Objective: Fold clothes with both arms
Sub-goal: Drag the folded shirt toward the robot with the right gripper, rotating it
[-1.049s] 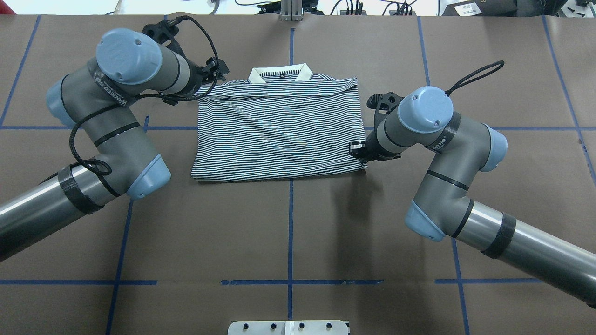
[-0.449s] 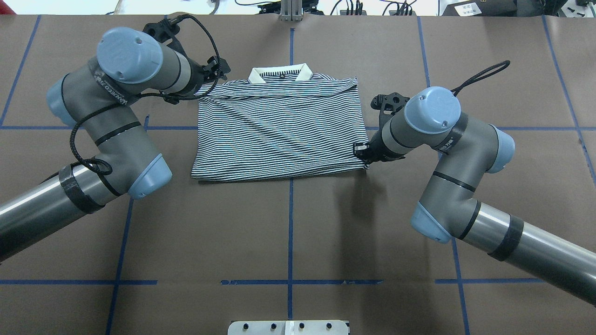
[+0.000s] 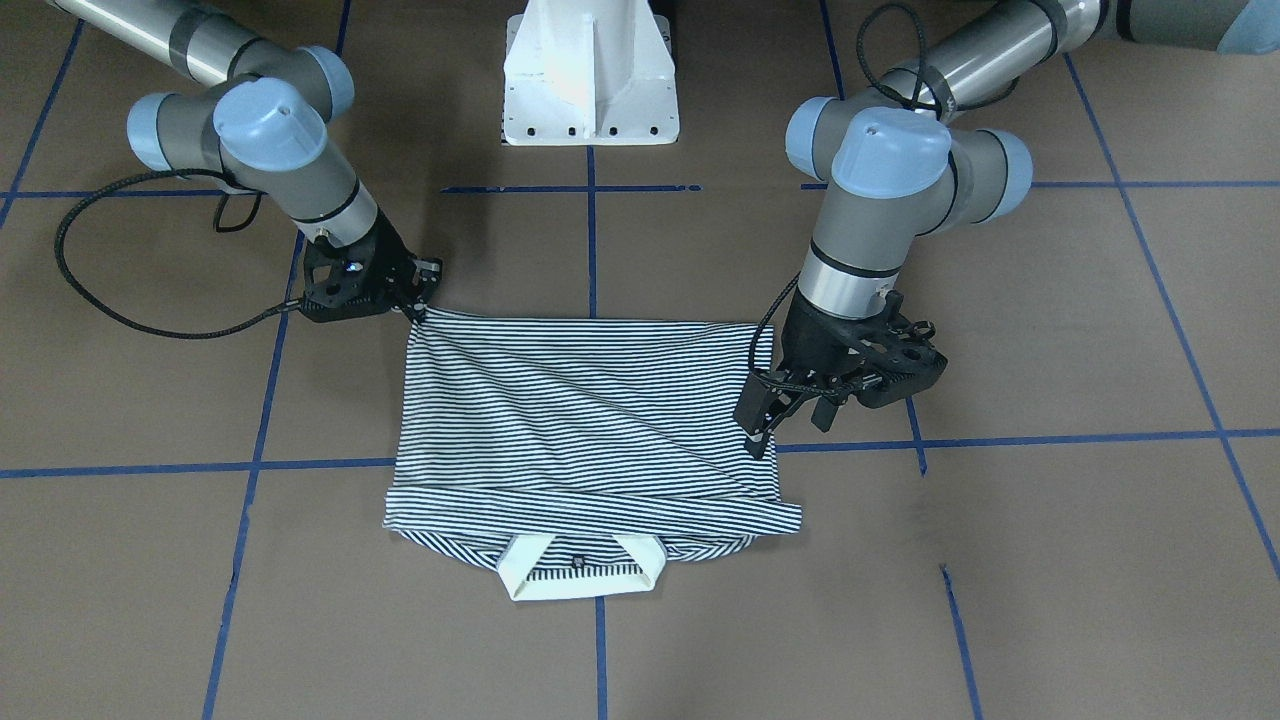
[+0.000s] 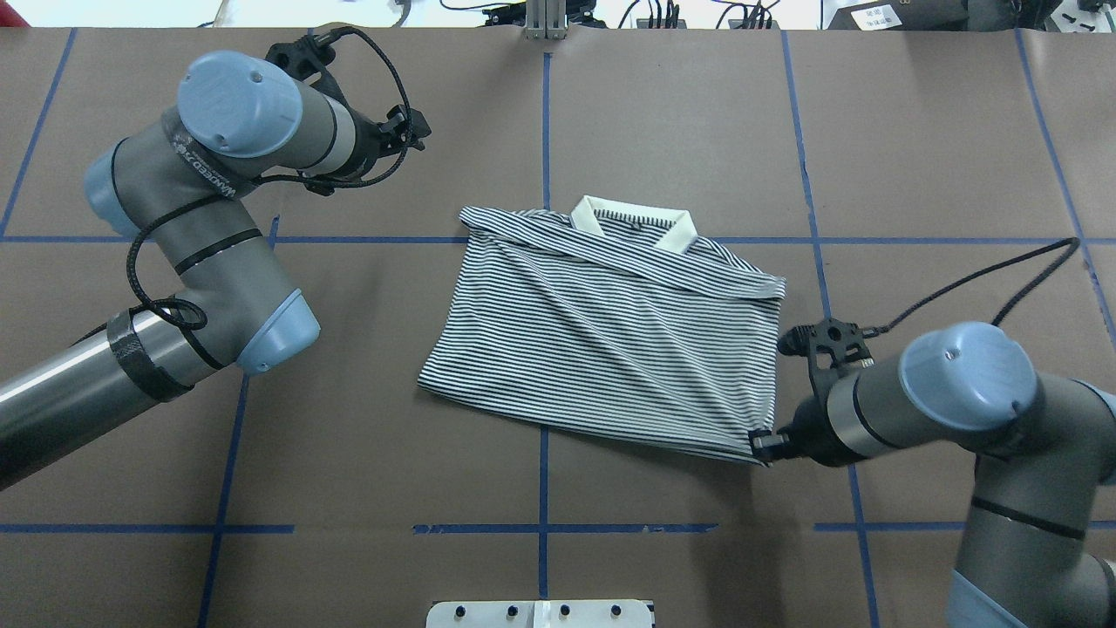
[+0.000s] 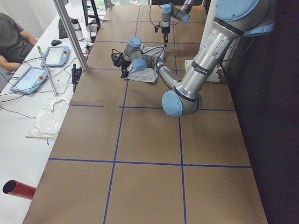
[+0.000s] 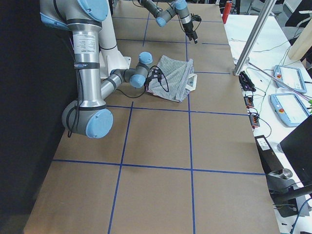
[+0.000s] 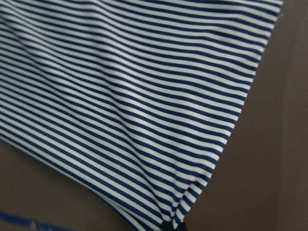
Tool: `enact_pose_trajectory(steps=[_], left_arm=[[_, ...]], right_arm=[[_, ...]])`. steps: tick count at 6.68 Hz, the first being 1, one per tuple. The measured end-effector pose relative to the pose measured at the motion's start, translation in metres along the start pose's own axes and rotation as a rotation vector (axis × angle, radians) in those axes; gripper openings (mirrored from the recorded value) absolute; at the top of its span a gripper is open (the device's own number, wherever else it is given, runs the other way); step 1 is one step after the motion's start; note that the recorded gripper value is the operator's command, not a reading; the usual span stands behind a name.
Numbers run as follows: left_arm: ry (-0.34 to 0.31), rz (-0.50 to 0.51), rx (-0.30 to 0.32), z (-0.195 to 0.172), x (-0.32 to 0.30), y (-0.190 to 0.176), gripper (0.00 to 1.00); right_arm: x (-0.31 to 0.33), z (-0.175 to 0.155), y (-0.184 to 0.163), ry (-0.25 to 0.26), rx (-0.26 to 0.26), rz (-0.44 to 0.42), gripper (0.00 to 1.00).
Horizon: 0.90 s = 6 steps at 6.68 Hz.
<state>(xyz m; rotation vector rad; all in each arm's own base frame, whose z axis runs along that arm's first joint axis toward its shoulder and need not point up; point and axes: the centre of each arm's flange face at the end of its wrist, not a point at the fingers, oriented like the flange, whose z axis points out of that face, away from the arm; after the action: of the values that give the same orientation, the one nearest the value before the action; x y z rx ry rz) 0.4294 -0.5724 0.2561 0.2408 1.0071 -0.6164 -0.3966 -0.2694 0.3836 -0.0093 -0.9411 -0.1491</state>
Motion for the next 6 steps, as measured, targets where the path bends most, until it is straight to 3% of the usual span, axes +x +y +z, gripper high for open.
enact_pose_trajectory(steps=[1,2,3,4,6], left_arm=[[0.007,0.001,0.0,-0.003,0.001,0.001,0.99],[0.017,0.004,-0.006,-0.009,0.004,0.003,1.0],[0.026,0.009,-0.034,-0.015,0.006,0.01,1.0],[0.018,0.01,-0.089,-0.024,0.005,0.035,0.99],[-0.071,-0.065,-0.224,-0.045,0.005,0.149,0.96]], right_arm=[[0.005,-0.004,0.042,0.007,-0.064,-0.035,0.76],[0.003,-0.006,0.068,0.005,-0.108,-0.064,1.0],[-0.003,-0.009,0.078,-0.009,-0.118,-0.082,1.0],[-0.012,-0.015,0.07,-0.033,-0.091,-0.083,1.0],[-0.025,-0.043,0.021,-0.085,0.027,-0.043,1.0]])
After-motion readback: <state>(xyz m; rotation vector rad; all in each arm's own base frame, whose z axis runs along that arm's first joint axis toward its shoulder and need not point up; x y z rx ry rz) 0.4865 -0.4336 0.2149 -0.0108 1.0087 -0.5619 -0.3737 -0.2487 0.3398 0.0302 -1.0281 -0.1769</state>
